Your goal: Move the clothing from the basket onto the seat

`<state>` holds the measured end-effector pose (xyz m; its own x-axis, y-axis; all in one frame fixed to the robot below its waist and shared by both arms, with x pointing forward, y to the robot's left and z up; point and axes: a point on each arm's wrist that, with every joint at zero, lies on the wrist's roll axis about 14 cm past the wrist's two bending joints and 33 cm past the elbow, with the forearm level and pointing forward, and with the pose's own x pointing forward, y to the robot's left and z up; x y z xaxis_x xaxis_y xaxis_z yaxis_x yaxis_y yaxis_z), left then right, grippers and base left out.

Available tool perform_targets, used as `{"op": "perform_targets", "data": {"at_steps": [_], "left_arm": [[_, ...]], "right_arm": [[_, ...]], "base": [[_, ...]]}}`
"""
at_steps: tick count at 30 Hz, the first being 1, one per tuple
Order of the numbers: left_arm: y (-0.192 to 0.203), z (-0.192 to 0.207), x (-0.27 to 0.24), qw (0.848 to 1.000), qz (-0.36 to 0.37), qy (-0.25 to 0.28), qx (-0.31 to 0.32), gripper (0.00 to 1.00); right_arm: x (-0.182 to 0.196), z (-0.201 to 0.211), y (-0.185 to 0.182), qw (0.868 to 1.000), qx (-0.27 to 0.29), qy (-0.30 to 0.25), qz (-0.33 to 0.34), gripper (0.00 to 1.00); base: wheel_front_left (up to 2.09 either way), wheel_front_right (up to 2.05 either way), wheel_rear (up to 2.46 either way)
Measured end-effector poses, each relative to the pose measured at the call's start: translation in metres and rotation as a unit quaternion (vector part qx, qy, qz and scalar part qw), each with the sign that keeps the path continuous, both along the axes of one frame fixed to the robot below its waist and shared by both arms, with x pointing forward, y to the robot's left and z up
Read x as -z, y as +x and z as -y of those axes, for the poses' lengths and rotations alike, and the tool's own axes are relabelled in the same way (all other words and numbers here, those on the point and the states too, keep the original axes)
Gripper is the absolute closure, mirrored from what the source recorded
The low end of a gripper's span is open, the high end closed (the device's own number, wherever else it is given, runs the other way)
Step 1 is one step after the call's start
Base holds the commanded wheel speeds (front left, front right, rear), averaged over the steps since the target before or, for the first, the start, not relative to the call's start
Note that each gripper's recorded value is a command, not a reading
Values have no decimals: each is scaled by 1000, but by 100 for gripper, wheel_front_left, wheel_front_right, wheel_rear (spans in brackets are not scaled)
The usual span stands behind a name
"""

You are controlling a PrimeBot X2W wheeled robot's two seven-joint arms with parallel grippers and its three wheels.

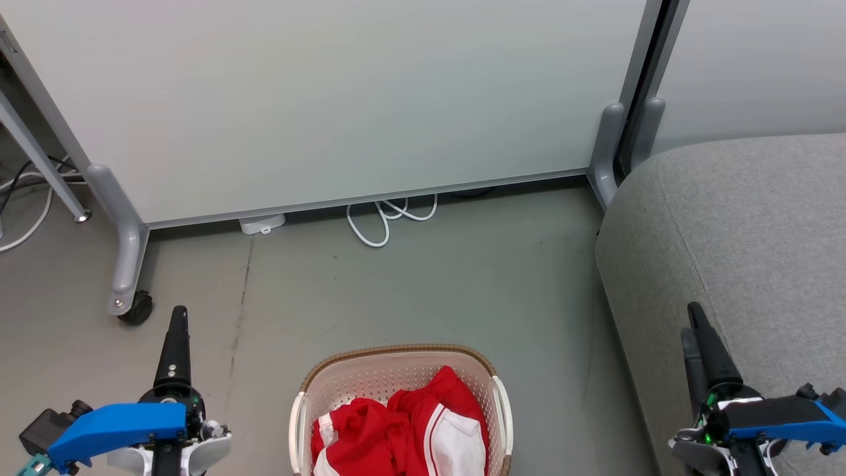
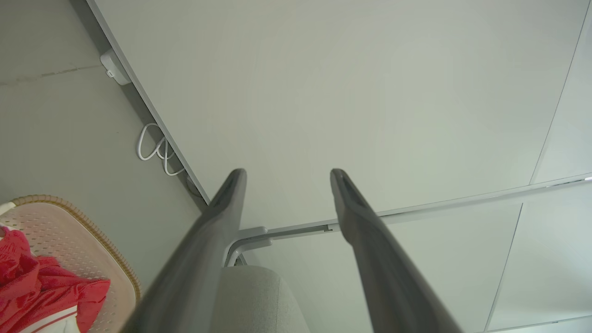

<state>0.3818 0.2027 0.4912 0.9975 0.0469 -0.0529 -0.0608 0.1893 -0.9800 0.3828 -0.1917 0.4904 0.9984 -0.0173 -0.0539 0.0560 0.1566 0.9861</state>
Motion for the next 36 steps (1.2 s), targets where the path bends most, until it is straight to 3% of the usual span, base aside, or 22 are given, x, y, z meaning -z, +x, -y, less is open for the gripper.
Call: {"op": "perform_targets", "data": {"at_steps": [11,21,36], "left_arm": [[4,8,-10,990,9,139,14,0],[6,23,-8,965,0,258,37,0],[7,30,-3,930,-5,364,49,0]], "right_arm": [[-12,-10,4,992,-15,-126,17,0],[-13,-22,5,972,-34,-229,26,0],[-12,-34,7,943,-50,-328,36,0]], "base": [[0,0,0],[0,0,0],[0,0,0]]}}
